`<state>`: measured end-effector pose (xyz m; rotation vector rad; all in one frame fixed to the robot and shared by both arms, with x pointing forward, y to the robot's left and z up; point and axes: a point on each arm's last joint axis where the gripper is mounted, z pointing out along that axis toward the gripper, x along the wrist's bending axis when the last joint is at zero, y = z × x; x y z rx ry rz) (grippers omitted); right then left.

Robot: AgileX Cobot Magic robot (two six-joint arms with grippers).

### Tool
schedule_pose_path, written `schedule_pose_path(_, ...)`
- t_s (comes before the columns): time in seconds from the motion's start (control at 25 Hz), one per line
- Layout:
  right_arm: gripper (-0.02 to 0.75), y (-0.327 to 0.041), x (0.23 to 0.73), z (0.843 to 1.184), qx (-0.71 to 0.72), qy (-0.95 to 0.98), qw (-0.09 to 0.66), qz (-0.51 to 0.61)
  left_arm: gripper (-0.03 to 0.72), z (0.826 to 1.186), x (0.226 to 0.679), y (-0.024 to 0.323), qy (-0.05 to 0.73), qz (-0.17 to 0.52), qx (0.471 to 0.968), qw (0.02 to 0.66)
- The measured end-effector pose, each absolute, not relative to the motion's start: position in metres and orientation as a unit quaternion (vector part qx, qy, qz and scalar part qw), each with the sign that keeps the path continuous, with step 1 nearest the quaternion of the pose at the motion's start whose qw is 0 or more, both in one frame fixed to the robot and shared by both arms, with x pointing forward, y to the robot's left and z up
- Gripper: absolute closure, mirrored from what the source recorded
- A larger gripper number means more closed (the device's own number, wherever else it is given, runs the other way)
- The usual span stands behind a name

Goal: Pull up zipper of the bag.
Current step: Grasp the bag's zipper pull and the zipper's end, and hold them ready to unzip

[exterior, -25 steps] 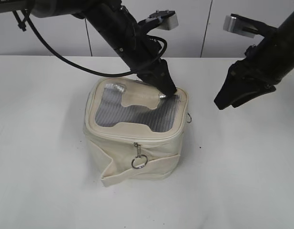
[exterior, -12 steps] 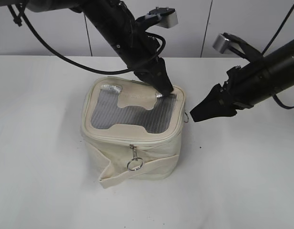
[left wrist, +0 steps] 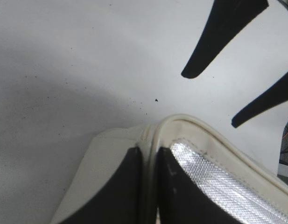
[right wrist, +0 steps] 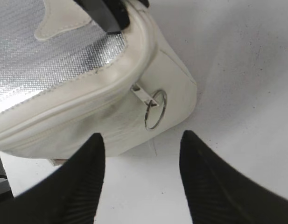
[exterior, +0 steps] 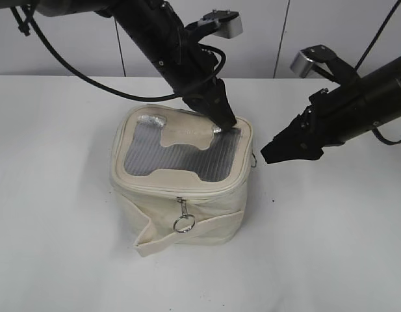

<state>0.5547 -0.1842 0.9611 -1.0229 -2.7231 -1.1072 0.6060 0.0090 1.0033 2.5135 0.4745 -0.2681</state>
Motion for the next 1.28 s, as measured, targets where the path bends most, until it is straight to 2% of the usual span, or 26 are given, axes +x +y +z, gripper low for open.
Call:
schedule_pose_path(0.2,0.322,-0.172,0.549,0.959,-0.292,-0.893,0.012,-0.342,0.620,1.003,0.606,0.009,0.177,-0.100,0.938,0.281)
schedule_pose_path(0.48,0.259,-0.169,0.552,0.957,-0.295,-0.899,-0.027,-0.323,0.620,1.003,0.606,0.009,0.179,-0.100,0.938,0.281)
schedule_pose_path(0.76,0.255,-0.166,0.556,0.942,-0.301,-0.901,-0.025,-0.311,0.622,1.003,0.606,0.009,0.179,-0.101,0.938,0.281)
schedule_pose_path(1.0,0.260,-0.150,0.559,0.932,-0.284,-0.906,-0.056,-0.309,0.622,1.003,0.606,0.009,0.179,-0.101,0.938,0.280)
schedule_pose_path(1.08,0.298,-0.150,0.563,0.926,-0.293,-0.904,-0.066,-0.304,0.622,1.003,0.606,0.009,0.180,-0.101,0.937,0.280)
schedule_pose_path(1.12,0.343,-0.150,0.565,0.923,-0.300,-0.902,-0.068,-0.304,0.622,1.003,0.606,0.009,0.180,-0.101,0.937,0.280)
schedule_pose_path(1.2,0.483,-0.150,0.568,0.921,-0.307,-0.899,-0.071,-0.304,0.622,1.003,0.606,0.009,0.180,-0.102,0.937,0.280)
schedule_pose_path(1.28,0.657,-0.149,0.568,0.922,-0.308,-0.898,-0.068,-0.308,0.622,1.003,0.606,0.009,0.180,-0.102,0.937,0.280)
